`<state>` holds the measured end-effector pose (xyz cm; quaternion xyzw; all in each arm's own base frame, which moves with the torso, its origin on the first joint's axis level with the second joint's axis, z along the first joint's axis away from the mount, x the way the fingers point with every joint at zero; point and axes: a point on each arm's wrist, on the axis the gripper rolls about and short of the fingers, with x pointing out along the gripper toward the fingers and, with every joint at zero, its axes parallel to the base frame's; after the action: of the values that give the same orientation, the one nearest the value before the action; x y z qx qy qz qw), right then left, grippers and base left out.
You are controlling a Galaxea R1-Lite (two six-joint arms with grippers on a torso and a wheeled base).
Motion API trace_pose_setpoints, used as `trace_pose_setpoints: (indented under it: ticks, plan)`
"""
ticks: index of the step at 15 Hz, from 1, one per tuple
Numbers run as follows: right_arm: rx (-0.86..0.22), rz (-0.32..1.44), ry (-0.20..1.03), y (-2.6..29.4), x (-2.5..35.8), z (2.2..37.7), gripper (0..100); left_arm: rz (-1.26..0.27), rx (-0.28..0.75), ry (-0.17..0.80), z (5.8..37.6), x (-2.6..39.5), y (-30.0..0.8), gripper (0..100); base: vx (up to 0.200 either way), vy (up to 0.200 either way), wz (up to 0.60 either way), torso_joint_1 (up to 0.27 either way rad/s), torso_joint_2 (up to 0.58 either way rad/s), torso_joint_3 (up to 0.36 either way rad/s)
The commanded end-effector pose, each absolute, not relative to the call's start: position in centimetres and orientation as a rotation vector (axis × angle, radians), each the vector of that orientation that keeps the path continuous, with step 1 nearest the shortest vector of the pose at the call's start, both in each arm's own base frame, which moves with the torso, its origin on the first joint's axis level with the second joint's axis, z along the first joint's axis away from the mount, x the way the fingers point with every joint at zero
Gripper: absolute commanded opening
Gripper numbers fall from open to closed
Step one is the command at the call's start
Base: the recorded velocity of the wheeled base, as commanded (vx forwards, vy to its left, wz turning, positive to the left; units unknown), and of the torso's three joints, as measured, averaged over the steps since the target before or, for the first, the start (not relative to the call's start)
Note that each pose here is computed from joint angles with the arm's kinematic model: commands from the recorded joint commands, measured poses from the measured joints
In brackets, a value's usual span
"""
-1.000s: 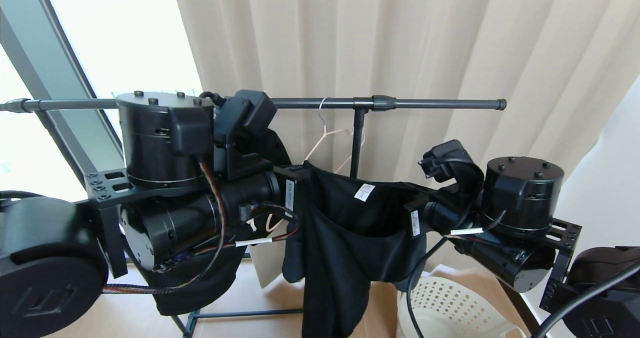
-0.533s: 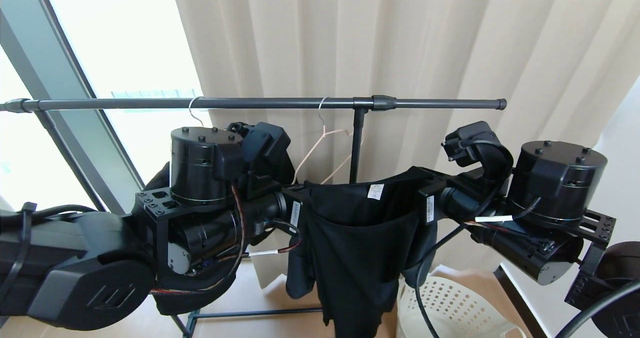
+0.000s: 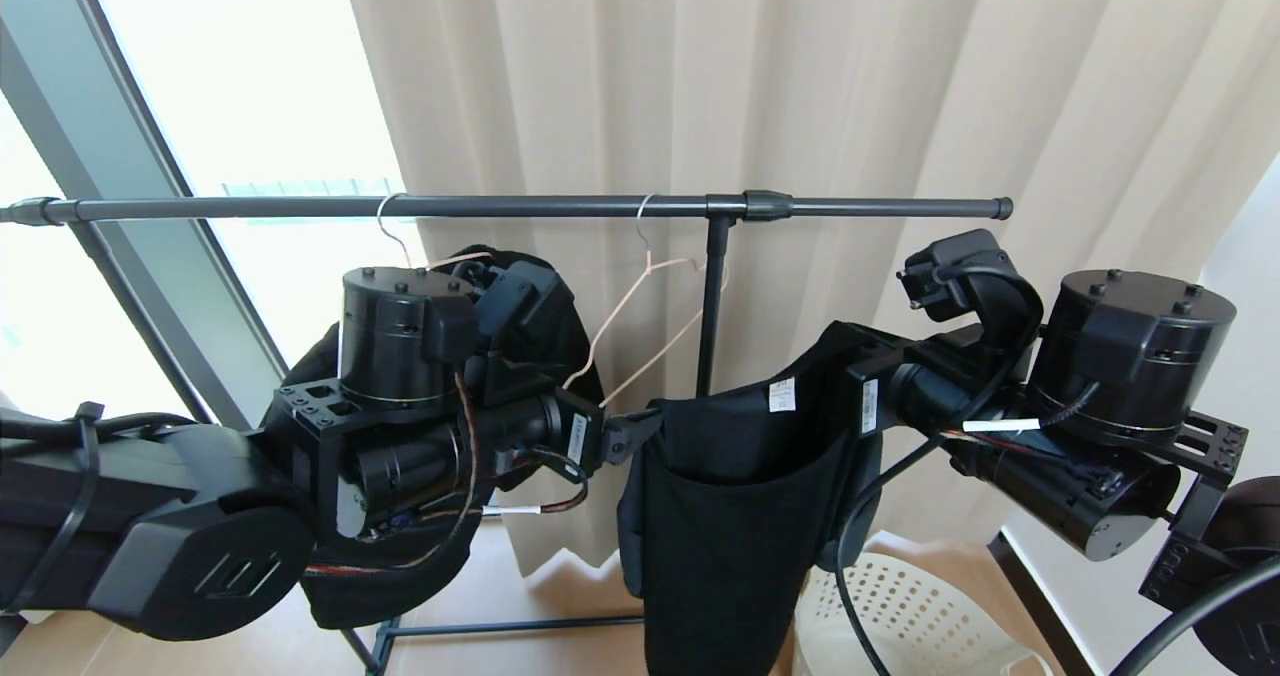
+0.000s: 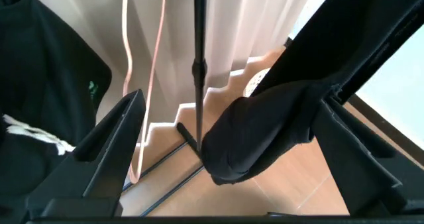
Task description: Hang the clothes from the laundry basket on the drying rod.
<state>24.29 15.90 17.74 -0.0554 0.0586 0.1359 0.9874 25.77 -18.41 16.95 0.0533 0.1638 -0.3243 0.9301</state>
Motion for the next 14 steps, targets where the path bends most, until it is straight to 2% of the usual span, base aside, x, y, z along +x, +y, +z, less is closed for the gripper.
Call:
trace_pose_setpoints:
  ticks: [1,6,7,11,14]
  plan:
    - [-0.109,0.272,0.116,15.9,24.3,17.8,0,-0.706,0.075,0.32,17.8,26.1,-16.5,100,0.0,0.0,0.0,0.0,0.0,0.0]
    - [-0.108,0.26,0.116,15.7,24.6,17.8,0,-0.924,-0.022,0.304,18.9,26.5,-12.4,100,0.0,0.0,0.0,0.0,0.0,0.0]
    - [-0.108,0.26,0.115,15.6,24.5,17.8,0,-0.93,-0.031,0.304,18.9,26.7,-12.1,100,0.0,0.0,0.0,0.0,0.0,0.0]
    - [-0.11,0.26,0.12,15.6,24.6,17.7,0,-0.882,-0.022,0.296,19.1,27.3,-12.1,100,0.0,0.0,0.0,0.0,0.0,0.0]
    - [-0.113,0.26,0.126,15.7,24.6,17.5,0,-0.773,0.012,0.32,18.0,29.0,-14.2,100,0.0,0.0,0.0,0.0,0.0,0.0]
